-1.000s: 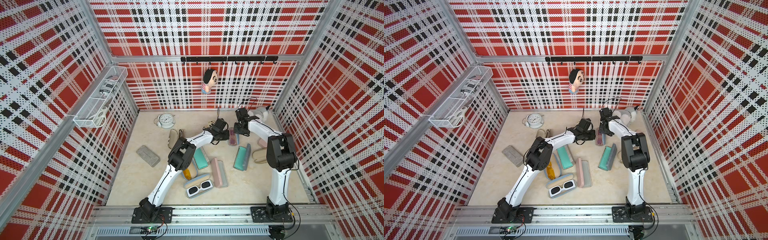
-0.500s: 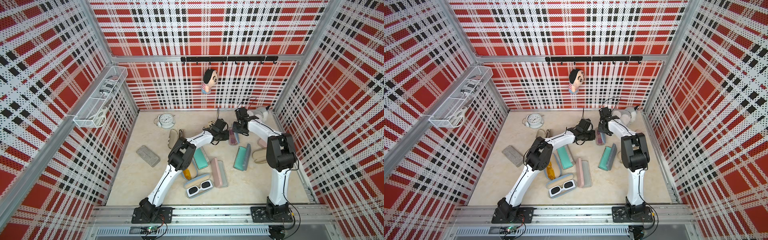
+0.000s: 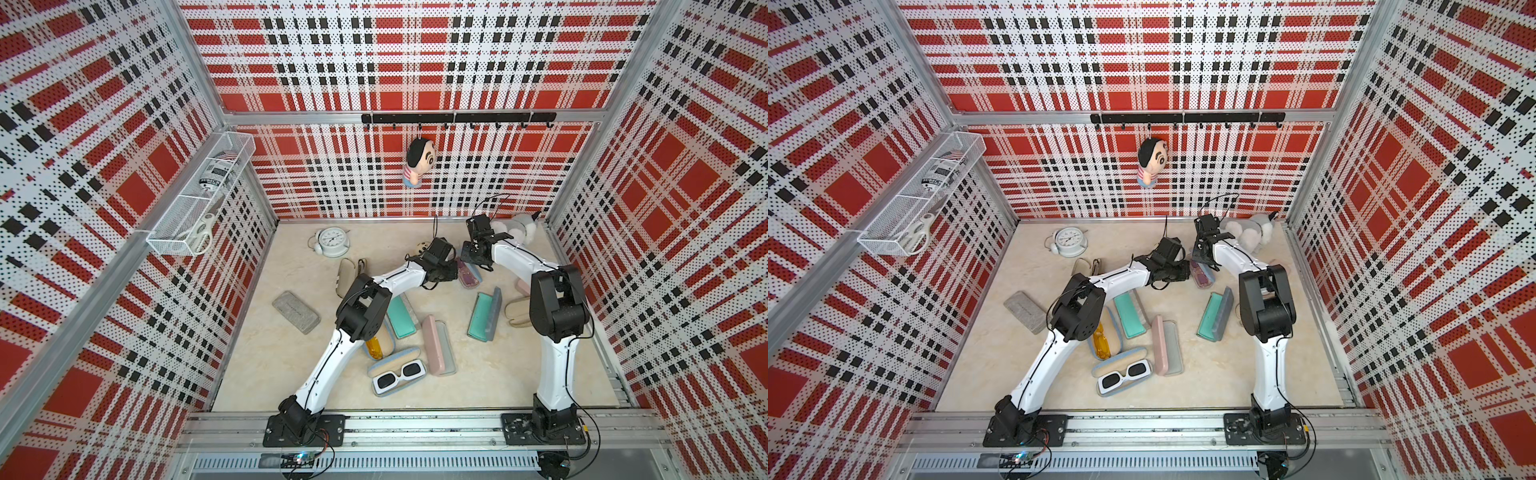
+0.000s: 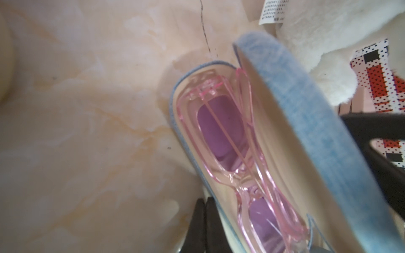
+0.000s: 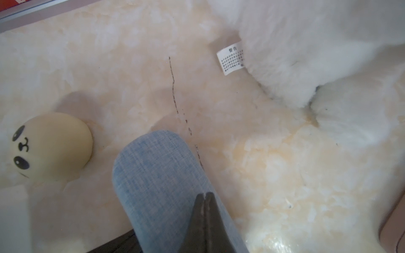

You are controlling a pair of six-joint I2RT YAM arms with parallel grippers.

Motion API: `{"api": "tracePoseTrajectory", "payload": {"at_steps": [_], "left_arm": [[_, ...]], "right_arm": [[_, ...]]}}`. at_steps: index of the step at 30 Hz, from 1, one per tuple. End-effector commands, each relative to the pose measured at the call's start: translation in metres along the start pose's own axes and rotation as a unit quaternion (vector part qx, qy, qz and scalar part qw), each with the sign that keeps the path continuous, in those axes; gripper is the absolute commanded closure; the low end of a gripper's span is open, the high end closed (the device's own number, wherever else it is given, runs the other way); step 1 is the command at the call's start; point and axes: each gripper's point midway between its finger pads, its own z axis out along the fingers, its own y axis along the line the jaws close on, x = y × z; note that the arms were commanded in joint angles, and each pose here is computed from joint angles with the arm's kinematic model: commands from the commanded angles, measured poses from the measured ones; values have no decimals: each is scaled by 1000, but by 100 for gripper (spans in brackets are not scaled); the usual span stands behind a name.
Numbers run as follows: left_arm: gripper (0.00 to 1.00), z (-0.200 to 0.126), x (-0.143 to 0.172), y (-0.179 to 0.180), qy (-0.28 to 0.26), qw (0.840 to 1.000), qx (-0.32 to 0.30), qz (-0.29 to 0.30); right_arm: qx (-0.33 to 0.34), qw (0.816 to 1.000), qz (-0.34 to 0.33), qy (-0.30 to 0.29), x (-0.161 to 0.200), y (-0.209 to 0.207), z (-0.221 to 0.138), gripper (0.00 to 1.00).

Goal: Close the glasses case
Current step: Close the glasses case at the center of the board.

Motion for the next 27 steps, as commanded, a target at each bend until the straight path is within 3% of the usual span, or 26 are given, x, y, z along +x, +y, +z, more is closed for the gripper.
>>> {"api": "tracePoseTrajectory", "payload": {"at_steps": [1, 9, 27], "left_arm": [[95, 14, 12, -6, 6, 1000, 22, 7], [95, 15, 12, -5, 6, 1000, 22, 6], [95, 9, 12, 2, 2, 1000, 11, 1]], "right_arm": [[-28, 994, -21, 107, 74, 29, 21, 100], [-19, 991, -12, 129, 95, 27, 25, 100], [5, 992, -7, 122, 93, 18, 22, 100]]}}
